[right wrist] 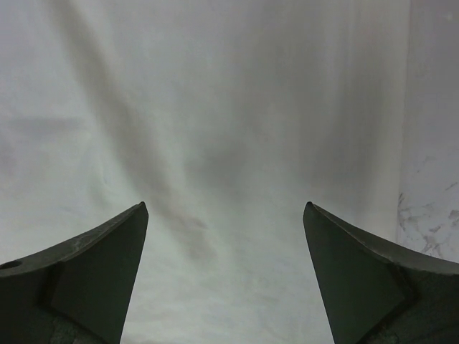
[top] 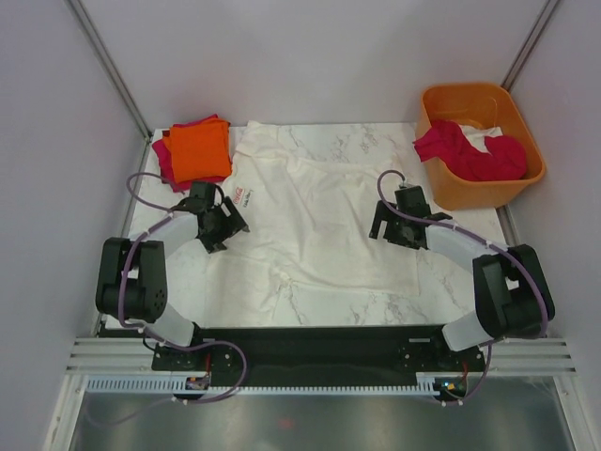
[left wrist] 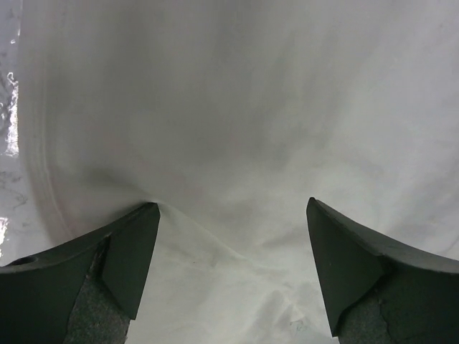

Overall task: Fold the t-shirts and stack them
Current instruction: Flatten the tshirt out

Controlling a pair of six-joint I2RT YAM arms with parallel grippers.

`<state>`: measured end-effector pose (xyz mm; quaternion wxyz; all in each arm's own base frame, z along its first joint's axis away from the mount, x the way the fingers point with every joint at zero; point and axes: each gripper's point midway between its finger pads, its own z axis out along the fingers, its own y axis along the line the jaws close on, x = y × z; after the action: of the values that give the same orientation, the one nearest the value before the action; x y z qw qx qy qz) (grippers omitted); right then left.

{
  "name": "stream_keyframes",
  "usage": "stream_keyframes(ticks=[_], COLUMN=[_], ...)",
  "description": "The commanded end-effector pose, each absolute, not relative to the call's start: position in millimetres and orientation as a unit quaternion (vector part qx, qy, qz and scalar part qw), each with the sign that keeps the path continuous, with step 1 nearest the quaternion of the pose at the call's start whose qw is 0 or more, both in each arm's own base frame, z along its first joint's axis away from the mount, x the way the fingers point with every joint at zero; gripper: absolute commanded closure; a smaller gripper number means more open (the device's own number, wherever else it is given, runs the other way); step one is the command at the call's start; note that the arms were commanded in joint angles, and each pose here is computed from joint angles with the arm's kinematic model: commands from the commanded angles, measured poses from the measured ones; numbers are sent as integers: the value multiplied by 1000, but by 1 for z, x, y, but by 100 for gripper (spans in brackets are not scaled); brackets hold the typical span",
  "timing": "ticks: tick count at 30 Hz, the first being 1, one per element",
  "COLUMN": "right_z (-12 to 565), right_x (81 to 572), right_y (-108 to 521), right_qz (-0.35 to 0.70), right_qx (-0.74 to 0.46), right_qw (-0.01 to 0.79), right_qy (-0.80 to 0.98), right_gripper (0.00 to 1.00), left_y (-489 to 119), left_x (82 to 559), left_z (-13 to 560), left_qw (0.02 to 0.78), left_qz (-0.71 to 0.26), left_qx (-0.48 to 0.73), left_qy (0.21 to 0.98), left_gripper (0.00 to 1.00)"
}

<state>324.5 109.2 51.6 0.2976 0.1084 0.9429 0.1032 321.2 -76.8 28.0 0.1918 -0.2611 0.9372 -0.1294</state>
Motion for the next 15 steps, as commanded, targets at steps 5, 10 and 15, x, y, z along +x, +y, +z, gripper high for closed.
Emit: stream_keyframes(ticks=[5, 10, 15], right_z=[8, 6, 13], right_x=[334, 334, 322], right_y=[95, 71, 50], right_qz=[134, 111, 73], right_qx=[166, 202, 225], right_qw=[260, 265, 284], right_qy=[942, 936, 929], right_gripper=[2, 2, 2], left_y=[-71, -67, -67], left_x=[290, 247, 250], left_z=[3, 3, 41], left_qw=[189, 203, 282], left_qz=[-121, -128, -168], left_qx=[-343, -339, -329], left_qy=[912, 910, 885], left_gripper=[7, 7, 7])
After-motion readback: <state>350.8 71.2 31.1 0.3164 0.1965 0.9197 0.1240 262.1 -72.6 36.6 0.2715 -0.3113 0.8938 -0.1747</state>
